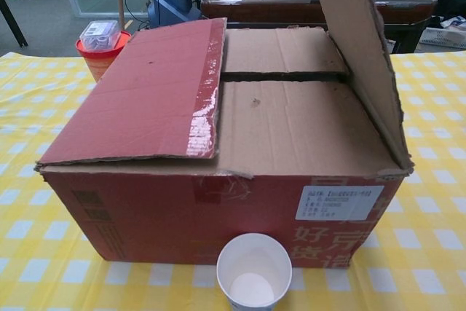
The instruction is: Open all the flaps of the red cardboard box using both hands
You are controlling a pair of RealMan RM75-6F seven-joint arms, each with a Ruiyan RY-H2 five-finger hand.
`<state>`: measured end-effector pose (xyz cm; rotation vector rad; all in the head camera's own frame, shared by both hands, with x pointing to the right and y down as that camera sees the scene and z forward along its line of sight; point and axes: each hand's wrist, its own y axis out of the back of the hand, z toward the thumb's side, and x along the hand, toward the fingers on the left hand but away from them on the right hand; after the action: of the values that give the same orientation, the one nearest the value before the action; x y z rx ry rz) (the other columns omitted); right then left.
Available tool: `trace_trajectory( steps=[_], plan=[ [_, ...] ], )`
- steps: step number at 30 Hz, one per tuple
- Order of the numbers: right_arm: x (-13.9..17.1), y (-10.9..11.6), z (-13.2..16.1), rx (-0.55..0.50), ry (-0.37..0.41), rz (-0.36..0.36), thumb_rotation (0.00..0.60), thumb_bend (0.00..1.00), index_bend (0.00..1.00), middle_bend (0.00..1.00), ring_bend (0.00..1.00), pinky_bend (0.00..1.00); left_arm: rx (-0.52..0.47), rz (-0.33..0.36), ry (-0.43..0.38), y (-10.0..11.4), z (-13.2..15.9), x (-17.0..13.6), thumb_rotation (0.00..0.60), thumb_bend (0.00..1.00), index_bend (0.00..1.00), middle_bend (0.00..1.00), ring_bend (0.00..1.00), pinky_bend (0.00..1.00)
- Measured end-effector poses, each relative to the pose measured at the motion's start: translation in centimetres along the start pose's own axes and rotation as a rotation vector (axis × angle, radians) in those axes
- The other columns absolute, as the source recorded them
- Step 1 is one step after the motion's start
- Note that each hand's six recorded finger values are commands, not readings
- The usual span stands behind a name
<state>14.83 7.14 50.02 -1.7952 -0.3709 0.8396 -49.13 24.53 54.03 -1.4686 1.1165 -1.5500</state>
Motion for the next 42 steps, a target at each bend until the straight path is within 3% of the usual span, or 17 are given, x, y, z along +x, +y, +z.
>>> trace_trajectory(
  steps=[14, 28, 32, 39, 42],
  plan=[
    [5.1, 1.4, -2.9, 0.011, -0.125, -0.011, 0.6, 1.0, 0.52, 0.55, 0.27, 0.12, 0.015, 0.011, -0.024, 0.7, 1.0, 0.0, 0.6, 0.09, 0.23, 0.09, 0.01, 0.0],
    [12.3, -0.2, -6.6, -0.021, -0.302, 0.043, 0.6, 1.0, 0.52, 0.55, 0.27, 0.12, 0.013, -0.016, -0.102, 0.7, 3.2, 0.6, 0.6, 0.09, 0.23, 0.09, 0.01, 0.0],
    [14.0, -1.3, -7.3, -0.033, -0.337, 0.07, 0.6, 1.0, 0.52, 0.55, 0.27, 0.12, 0.006, -0.045, -0.151, 0.9, 4.1, 1.1, 0.6, 0.09, 0.23, 0.09, 0.01, 0.0],
    [15.7, -3.1, -8.1, -0.075, -0.377, 0.089, 0.6, 1.0, 0.52, 0.49, 0.27, 0.12, -0.055, -0.079, -0.307, 2.0, 7.0, 3.0, 0.6, 0.09, 0.25, 0.09, 0.03, 0.0],
    [16.0, -3.7, -8.5, -0.094, -0.39, 0.085, 0.6, 1.0, 0.52, 0.48, 0.27, 0.12, -0.118, -0.1, -0.402, 2.6, 8.9, 4.1, 0.528, 0.09, 0.26, 0.11, 0.06, 0.0]
  ],
)
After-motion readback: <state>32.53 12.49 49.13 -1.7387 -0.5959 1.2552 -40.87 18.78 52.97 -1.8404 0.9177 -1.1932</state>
